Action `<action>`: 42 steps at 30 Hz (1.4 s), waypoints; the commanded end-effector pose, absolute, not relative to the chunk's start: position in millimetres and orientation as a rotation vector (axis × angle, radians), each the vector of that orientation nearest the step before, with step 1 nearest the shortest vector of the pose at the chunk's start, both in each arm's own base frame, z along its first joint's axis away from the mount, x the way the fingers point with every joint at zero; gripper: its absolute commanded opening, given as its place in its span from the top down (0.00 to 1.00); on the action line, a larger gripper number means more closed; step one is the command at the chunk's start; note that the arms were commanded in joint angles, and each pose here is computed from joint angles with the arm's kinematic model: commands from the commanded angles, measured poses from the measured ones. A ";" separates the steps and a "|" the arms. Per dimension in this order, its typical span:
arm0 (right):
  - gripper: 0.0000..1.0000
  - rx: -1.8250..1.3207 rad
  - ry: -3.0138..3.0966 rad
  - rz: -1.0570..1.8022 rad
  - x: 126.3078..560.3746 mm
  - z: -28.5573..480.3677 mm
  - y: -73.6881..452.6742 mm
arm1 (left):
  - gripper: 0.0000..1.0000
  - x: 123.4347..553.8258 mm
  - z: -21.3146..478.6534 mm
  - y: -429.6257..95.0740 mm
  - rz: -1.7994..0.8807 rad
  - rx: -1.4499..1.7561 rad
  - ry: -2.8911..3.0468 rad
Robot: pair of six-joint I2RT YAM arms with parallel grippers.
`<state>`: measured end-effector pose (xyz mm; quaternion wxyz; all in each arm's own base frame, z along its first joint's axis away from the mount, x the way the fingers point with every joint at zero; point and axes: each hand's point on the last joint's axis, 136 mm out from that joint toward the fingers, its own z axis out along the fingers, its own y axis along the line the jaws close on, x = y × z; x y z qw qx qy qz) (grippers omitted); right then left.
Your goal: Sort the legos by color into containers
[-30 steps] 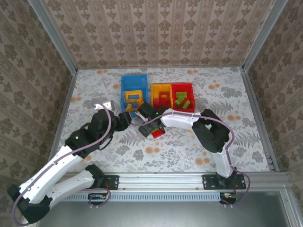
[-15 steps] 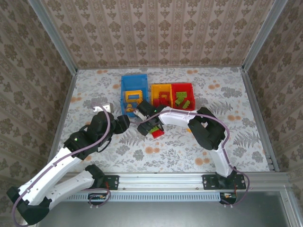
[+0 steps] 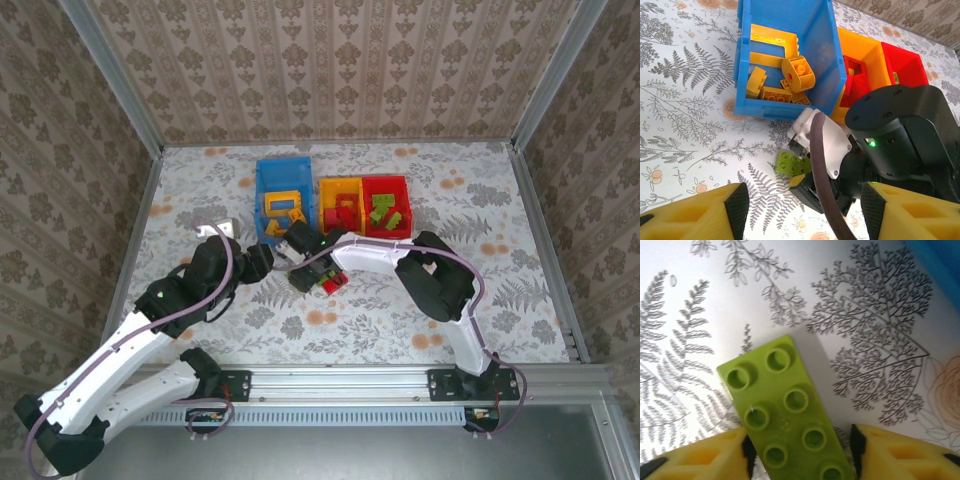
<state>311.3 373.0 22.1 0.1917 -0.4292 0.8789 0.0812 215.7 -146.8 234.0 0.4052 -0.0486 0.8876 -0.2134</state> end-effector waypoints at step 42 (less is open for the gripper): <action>0.78 0.060 2.618 0.257 463.0 115.1 142.4 | 0.32 233.9 241.8 -333.8 -0.598 0.390 2.320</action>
